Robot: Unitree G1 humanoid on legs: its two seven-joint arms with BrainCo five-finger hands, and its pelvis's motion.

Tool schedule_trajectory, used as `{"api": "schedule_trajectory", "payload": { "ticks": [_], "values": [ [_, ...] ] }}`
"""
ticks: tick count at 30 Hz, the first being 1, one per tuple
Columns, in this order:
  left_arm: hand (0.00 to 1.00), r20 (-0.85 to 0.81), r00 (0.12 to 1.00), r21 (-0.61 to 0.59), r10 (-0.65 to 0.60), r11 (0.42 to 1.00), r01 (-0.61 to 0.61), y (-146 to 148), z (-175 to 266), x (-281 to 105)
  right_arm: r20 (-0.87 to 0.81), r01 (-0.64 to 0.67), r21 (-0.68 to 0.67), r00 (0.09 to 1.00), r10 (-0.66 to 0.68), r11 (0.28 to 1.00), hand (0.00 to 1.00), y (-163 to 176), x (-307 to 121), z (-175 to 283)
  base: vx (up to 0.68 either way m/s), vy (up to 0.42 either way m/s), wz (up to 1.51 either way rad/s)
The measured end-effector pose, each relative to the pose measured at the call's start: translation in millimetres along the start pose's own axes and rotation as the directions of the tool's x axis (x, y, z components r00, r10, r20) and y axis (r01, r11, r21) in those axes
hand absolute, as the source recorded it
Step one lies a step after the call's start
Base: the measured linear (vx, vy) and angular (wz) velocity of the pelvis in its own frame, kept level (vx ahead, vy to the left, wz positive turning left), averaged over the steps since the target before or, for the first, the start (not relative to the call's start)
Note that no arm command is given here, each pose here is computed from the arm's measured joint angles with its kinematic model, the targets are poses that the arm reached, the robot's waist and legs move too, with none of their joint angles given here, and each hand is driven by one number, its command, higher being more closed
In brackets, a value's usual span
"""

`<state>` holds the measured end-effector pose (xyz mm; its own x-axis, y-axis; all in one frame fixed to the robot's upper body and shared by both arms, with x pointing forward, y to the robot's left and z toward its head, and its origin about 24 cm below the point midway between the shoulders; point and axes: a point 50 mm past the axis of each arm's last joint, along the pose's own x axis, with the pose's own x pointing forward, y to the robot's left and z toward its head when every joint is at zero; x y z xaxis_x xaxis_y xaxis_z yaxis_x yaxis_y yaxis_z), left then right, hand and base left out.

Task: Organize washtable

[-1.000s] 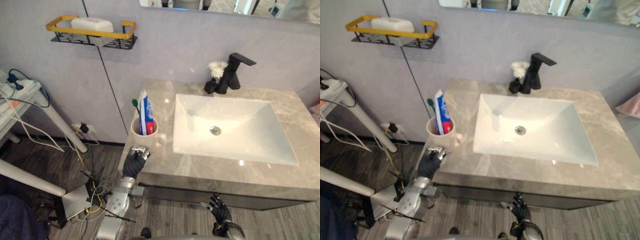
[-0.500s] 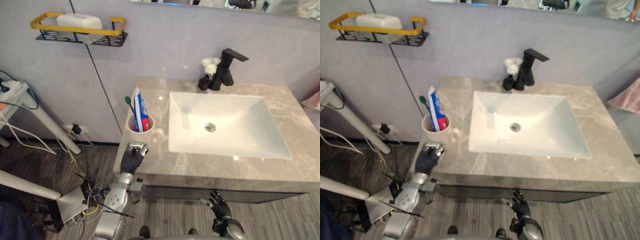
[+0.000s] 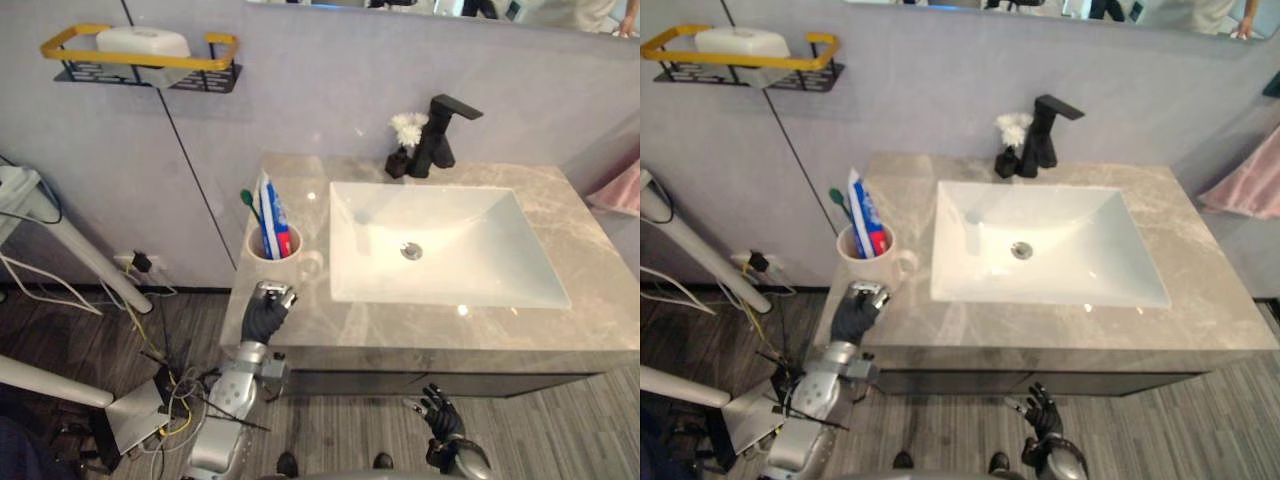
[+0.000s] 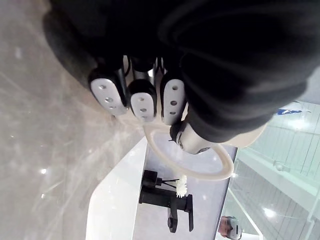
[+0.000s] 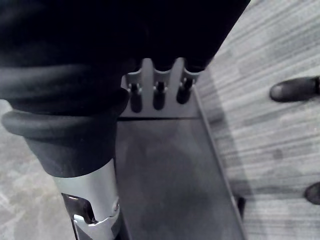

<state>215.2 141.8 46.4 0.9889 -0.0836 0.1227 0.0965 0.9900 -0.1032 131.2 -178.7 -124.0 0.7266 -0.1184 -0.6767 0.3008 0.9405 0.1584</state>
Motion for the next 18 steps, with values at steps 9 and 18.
{"api": "schedule_trajectory", "payload": {
  "ticks": [9, 18],
  "values": [
    [1.00, 0.008, 1.000, 0.036, 0.014, 0.999, -0.014, 4.9, 1.2, 2.5, 0.003, 0.002, -0.009, 1.000, -0.002, 1.000, 0.00, -2.2, 0.2, 1.3, -0.03, -0.014, -0.02],
    [1.00, 0.027, 0.997, 0.066, 0.073, 0.995, -0.074, 17.5, 5.3, 5.3, 0.007, -0.016, -0.010, 1.000, 0.016, 1.000, 0.00, -0.8, 1.1, 2.9, -0.03, -0.019, -0.04]
  ]
}}
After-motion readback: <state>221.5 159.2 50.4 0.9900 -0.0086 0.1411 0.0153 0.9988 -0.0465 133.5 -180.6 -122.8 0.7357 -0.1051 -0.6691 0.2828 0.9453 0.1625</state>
